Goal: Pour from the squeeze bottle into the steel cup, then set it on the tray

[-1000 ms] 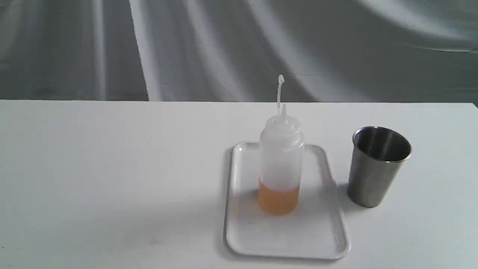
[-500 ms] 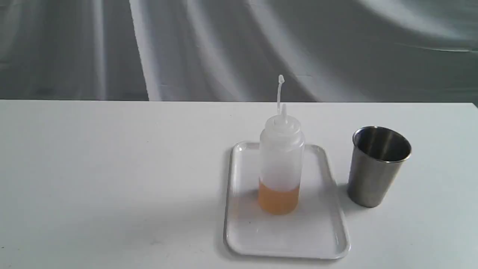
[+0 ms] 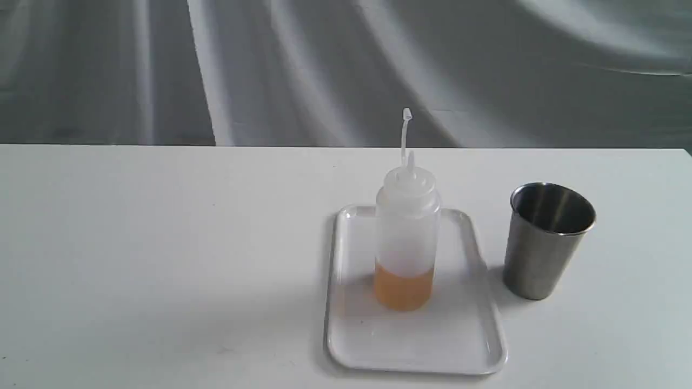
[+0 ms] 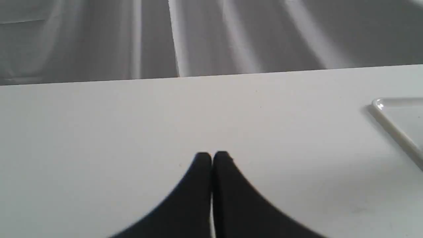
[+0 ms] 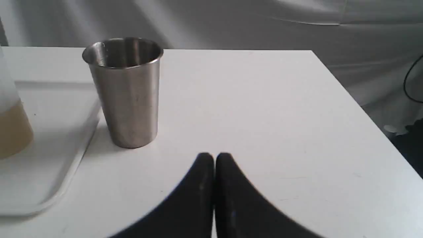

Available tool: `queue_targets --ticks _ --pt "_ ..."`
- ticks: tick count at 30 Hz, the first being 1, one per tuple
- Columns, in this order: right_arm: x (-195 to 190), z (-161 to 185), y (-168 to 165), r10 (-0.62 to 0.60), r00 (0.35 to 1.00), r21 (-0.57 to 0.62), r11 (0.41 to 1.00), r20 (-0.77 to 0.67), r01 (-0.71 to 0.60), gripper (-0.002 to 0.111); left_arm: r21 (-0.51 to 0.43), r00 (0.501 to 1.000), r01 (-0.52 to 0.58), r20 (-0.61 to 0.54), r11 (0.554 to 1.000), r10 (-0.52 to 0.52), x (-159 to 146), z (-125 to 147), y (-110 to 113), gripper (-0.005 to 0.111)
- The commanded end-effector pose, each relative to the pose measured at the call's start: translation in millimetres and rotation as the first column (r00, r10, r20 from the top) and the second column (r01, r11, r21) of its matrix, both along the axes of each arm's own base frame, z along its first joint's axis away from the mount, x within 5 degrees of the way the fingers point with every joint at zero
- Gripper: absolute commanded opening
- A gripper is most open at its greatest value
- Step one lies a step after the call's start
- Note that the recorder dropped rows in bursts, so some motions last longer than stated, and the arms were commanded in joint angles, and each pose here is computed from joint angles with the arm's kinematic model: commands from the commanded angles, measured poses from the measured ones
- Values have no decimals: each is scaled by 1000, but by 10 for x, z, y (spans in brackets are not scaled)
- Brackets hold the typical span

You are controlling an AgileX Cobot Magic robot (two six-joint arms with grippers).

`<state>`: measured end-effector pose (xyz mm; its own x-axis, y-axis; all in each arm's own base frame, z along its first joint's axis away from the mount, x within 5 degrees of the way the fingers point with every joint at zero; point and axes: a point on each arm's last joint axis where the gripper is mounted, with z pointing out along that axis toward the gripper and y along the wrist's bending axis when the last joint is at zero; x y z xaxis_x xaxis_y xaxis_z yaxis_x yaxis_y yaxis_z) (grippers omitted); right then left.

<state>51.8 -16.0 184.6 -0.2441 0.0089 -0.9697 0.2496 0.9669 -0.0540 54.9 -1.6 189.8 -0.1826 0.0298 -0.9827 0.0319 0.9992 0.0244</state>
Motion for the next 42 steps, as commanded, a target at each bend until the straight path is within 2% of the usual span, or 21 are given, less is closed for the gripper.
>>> queue_targets --ticks 1,22,29,42 --pt "-5 -14 -2 -10 1000 12 1000 -2 10 0 -4 1000 -2 6 1000 2 1 -7 1 0" --pt "-4 -19 7 -5 1000 39 999 0 5 0 -6 1000 -2 6 1000 2 1 -7 1 0" --pt "4 -19 37 53 999 39 998 0 -53 0 -4 1000 -2 6 1000 2 1 -7 1 0" --pt "4 -19 40 53 999 50 997 2 -53 0 -6 1000 -2 6 1000 2 1 -7 1 0"
